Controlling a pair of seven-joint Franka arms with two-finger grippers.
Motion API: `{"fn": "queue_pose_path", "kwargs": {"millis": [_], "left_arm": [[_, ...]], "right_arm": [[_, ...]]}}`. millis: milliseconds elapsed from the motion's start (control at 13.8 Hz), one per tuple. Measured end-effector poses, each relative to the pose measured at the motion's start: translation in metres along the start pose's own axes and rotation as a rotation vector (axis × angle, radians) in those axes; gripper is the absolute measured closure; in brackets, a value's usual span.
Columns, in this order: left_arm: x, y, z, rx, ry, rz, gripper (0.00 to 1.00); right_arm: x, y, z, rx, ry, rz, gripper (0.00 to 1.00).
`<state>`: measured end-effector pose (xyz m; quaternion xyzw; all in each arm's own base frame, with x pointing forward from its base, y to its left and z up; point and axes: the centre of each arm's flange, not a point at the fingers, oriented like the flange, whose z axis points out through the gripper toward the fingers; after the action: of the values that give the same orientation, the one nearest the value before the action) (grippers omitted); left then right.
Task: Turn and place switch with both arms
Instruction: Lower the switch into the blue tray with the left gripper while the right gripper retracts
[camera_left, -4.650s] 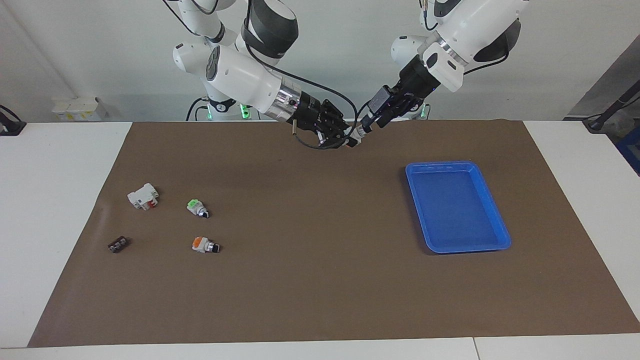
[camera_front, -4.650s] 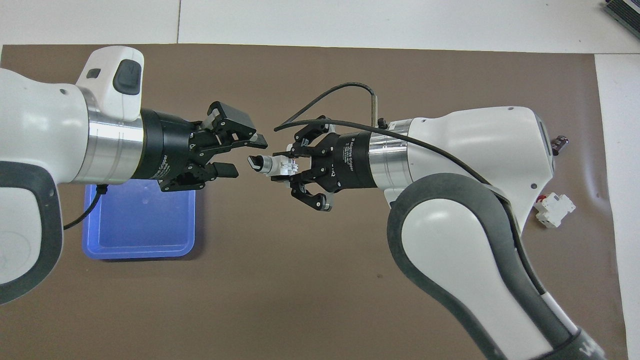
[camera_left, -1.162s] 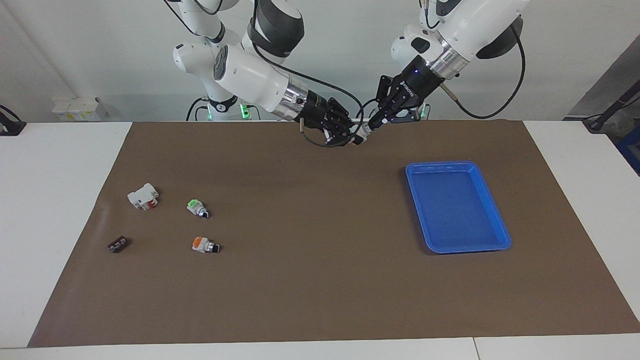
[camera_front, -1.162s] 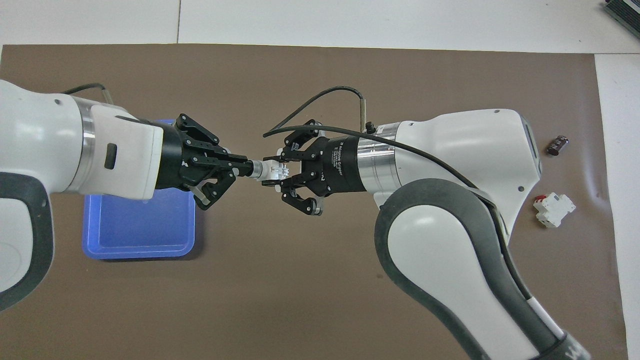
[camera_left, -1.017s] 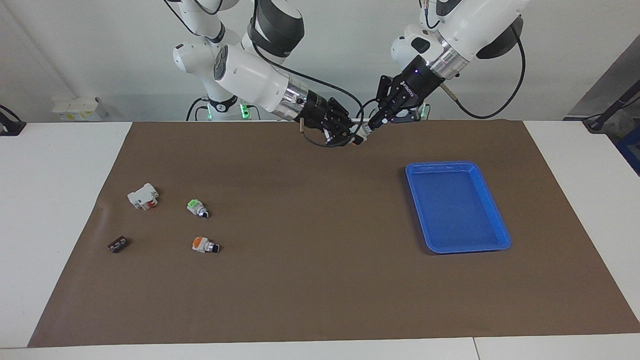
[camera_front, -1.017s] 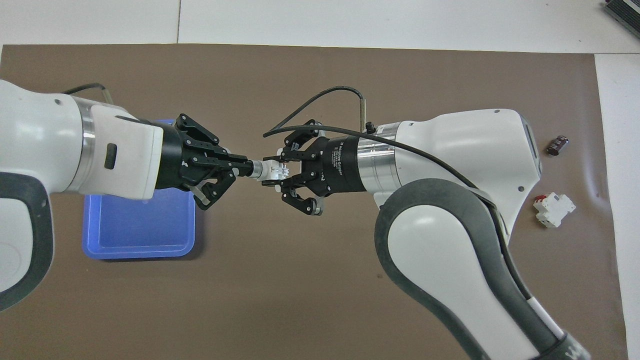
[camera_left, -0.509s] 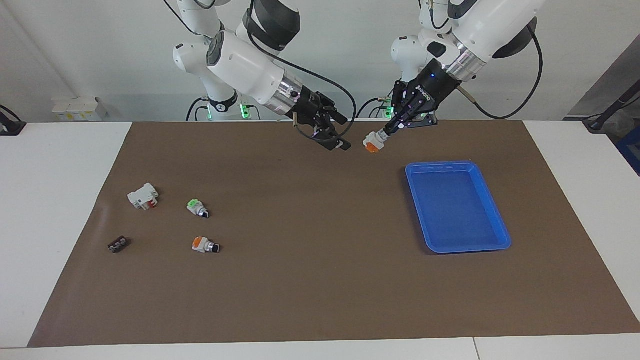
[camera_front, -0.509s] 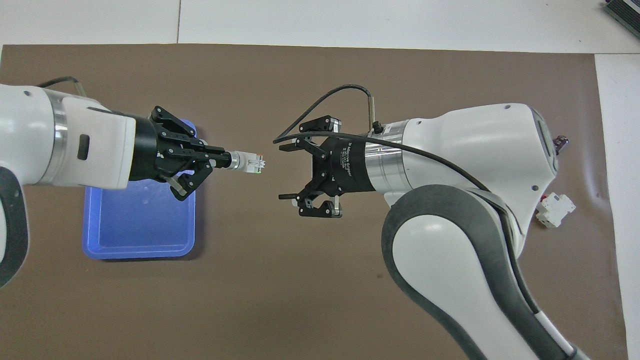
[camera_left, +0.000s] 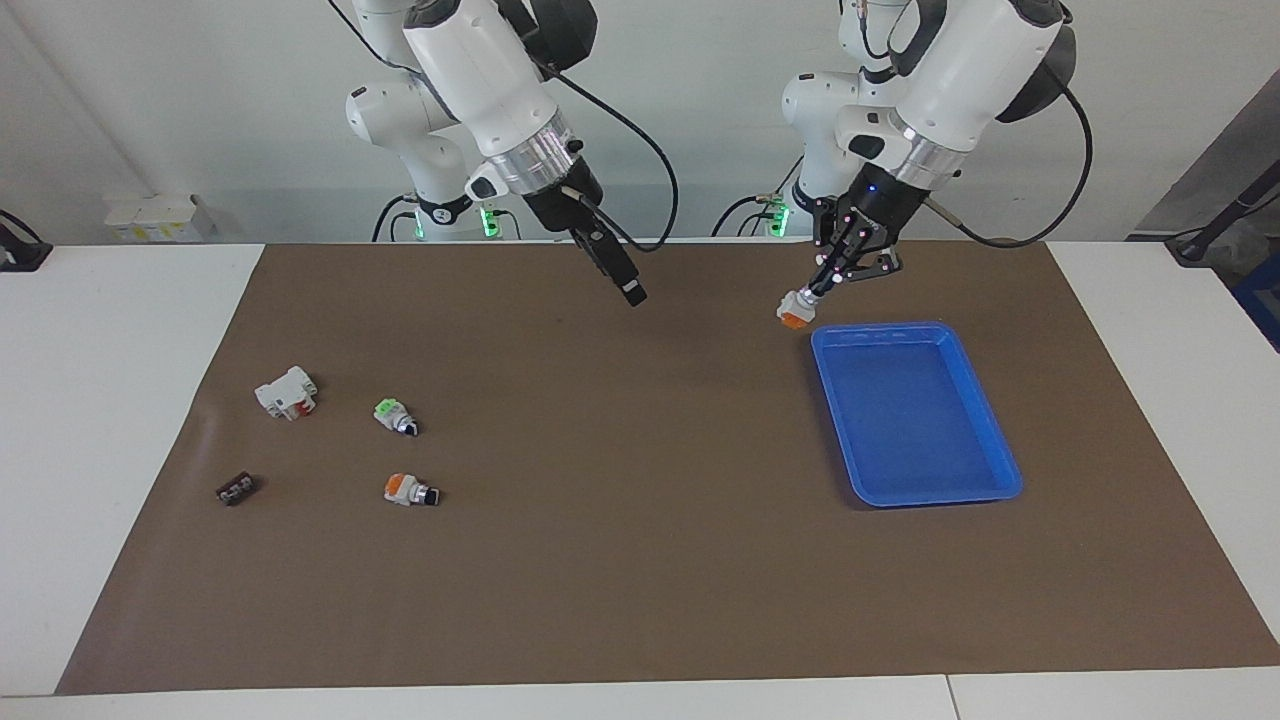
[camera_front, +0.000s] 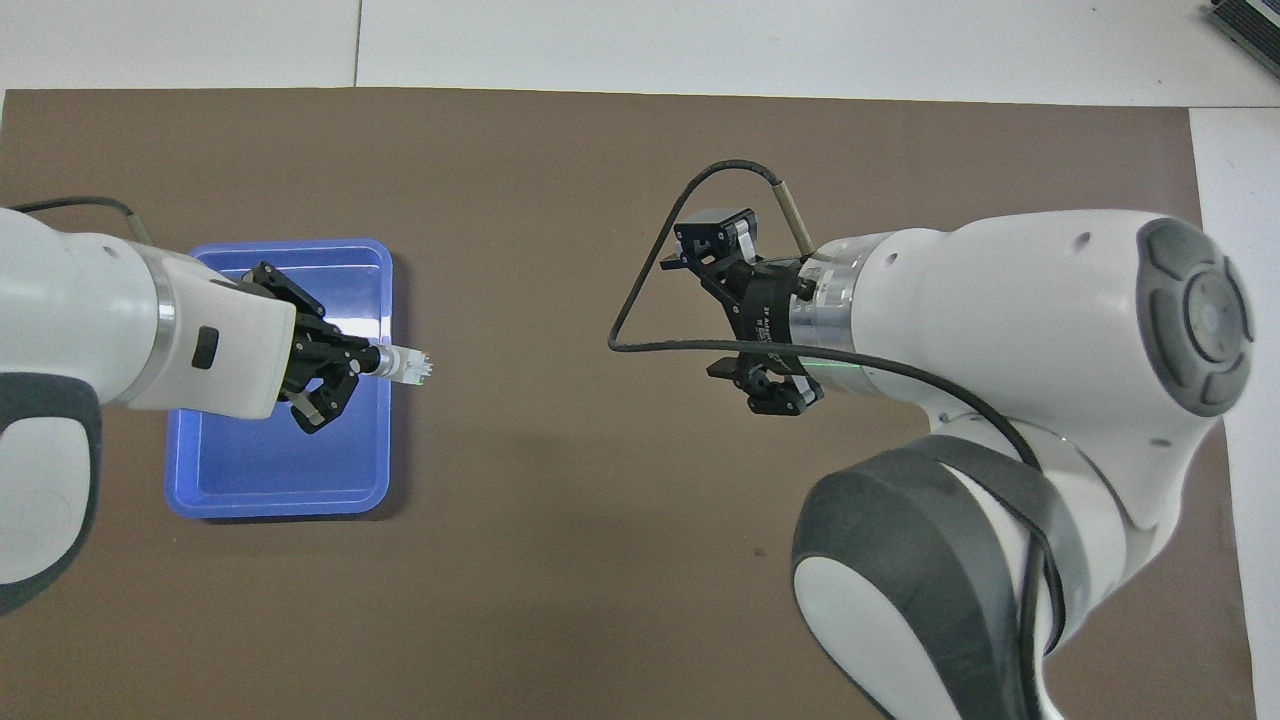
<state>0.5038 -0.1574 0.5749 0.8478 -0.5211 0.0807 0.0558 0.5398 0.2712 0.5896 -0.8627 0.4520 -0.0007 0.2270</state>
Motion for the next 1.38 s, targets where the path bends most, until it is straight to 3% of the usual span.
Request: {"fn": "queue_pose_path", "kwargs": {"millis": [291,436,581,1017,1235,1308,1380], "left_arm": [[-0.056,-0.026,0.029,0.11,-0.128,-0.023,0.9],[-0.077,-0.036,0.049,0.151,-0.193,0.011,0.9],[-0.096,-0.039,0.079,0.158,-0.202,0.04,0.9],[-0.124,-0.042,0.147,0.104,-0.235,0.072,0.9],[-0.131,-0.032,0.166,0.067,-0.258,0.097,0.9],[-0.131,-0.031,0.167,0.065,-0.259,0.099,0.84],[-0.131,-0.031,0.166,0.066,-0.259,0.1,0.83]], "right_arm": [[0.064,0.031,-0.021,-0.16,0.033,-0.381,0.0],[0.102,0.051,-0.042,-0.243,0.068,-0.471,0.0],[0.134,0.069,-0.066,-0.321,0.13,-0.528,0.0],[0.212,0.125,-0.14,-0.384,0.133,-0.751,0.0],[0.215,0.132,-0.16,-0.404,0.134,-0.782,0.0],[0.213,0.13,-0.159,-0.406,0.131,-0.786,0.0],[0.211,0.129,-0.158,-0.407,0.13,-0.791,0.0]]}}
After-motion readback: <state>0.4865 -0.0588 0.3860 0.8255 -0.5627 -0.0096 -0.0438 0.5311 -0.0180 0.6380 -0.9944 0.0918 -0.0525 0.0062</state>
